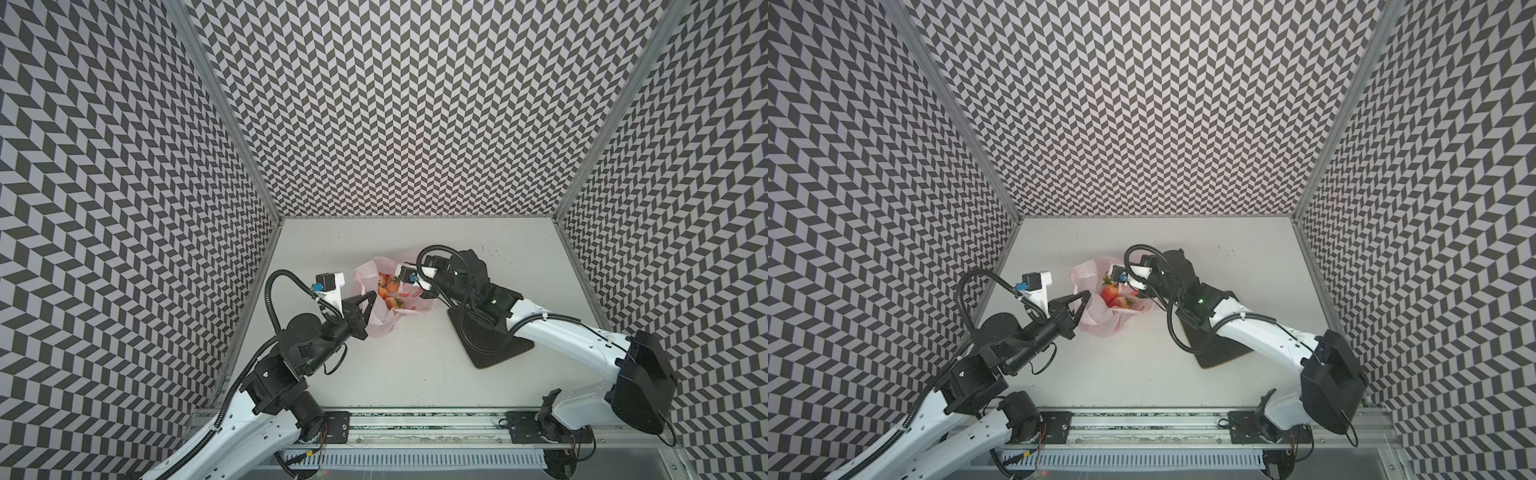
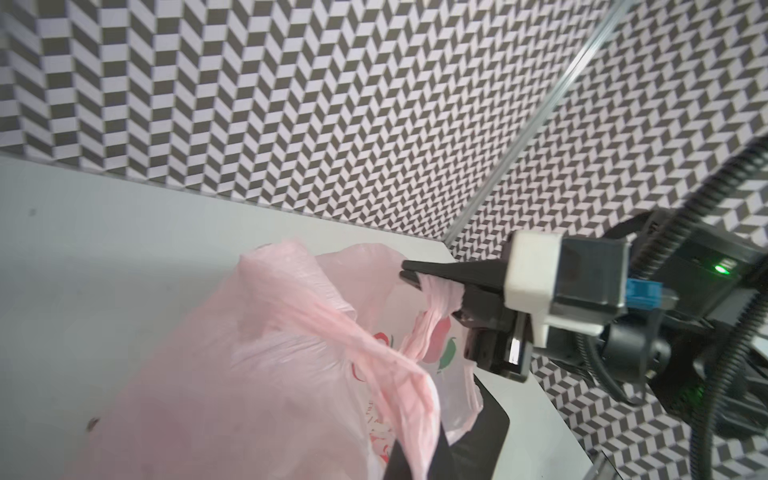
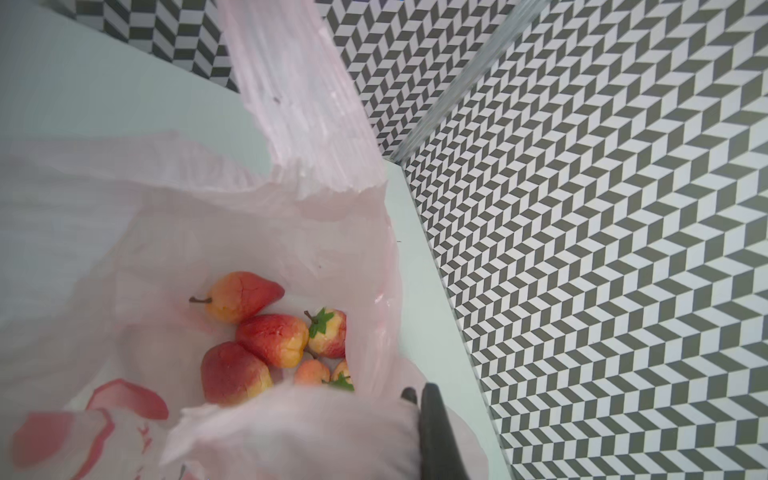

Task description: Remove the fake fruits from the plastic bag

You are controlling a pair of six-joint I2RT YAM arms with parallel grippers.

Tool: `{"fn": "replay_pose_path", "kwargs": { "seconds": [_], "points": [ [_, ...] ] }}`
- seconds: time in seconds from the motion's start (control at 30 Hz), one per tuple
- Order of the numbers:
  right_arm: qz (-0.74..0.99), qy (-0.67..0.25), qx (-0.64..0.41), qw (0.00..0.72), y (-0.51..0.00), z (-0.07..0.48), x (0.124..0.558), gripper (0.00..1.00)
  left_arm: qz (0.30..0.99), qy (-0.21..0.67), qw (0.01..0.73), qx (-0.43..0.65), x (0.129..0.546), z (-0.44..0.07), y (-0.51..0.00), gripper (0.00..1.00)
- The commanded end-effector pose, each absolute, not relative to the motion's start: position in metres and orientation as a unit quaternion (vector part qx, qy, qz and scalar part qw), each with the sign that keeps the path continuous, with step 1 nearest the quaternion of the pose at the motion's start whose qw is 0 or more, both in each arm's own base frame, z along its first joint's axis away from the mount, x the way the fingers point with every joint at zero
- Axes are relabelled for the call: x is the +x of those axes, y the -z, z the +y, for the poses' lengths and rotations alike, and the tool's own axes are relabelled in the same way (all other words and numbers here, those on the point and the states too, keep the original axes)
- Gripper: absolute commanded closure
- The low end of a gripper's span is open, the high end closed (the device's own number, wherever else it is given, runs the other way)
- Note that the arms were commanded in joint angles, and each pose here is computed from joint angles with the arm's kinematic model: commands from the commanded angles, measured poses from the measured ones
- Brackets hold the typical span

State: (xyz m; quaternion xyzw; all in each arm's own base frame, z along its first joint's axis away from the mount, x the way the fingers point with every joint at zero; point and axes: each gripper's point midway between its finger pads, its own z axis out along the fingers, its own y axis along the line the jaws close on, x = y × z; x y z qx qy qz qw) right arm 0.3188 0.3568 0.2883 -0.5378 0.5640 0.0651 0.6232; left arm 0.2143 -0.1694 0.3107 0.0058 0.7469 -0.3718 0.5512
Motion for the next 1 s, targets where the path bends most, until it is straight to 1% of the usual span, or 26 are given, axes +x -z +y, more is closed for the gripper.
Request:
{"fn": "replay_pose_path", "kwargs": {
  "seconds": [0.0,0.1,0.2,0.23,0.33,0.43,0.5,0.57,0.63,0.73,0.87,0.97],
  "points": [
    [0.593,-0.163,-0.376,0.693,-0.352,0.358,0.335,1.00,0.743,0.348,0.565,-0.089,0.229,-0.146,-0.323,1.00],
    [0.622,-0.222,-0.269,0.701,-0.376,0.353,0.349,1.00,0.735,0.331,0.581,-0.113,0.242,-0.143,-0.336,1.00],
    [0.645,-0.263,-0.165,0.698,-0.395,0.346,0.367,1.00,0.715,0.314,0.619,-0.083,0.256,-0.153,-0.369,1.00],
    [0.657,-0.268,-0.115,0.696,-0.400,0.338,0.378,1.00,0.710,0.301,0.632,-0.075,0.263,-0.156,-0.380,1.00],
    [0.674,-0.299,-0.017,0.675,-0.413,0.328,0.407,1.00,0.693,0.257,0.671,-0.051,0.288,-0.157,-0.411,1.00],
    [0.664,-0.332,0.054,0.668,-0.429,0.315,0.431,1.00,0.661,0.259,0.704,-0.015,0.315,-0.156,-0.444,1.00],
    [0.648,-0.356,0.087,0.668,-0.441,0.306,0.444,1.00,0.635,0.268,0.724,-0.003,0.329,-0.153,-0.464,1.00],
    [0.640,-0.368,0.106,0.667,-0.446,0.300,0.453,1.00,0.626,0.263,0.734,0.015,0.343,-0.154,-0.474,1.00],
    [0.640,-0.367,0.119,0.664,-0.442,0.293,0.459,1.00,0.631,0.253,0.733,0.032,0.355,-0.158,-0.474,1.00],
    [0.649,-0.362,0.130,0.657,-0.424,0.281,0.456,1.00,0.628,0.258,0.732,0.054,0.355,-0.164,-0.468,1.00],
    [0.680,-0.348,0.142,0.630,-0.373,0.260,0.440,1.00,0.621,0.283,0.725,0.098,0.337,-0.175,-0.445,1.00],
    [0.711,-0.328,0.125,0.609,-0.338,0.249,0.421,0.99,0.613,0.326,0.705,0.146,0.309,-0.187,-0.427,1.00]
  ]
}}
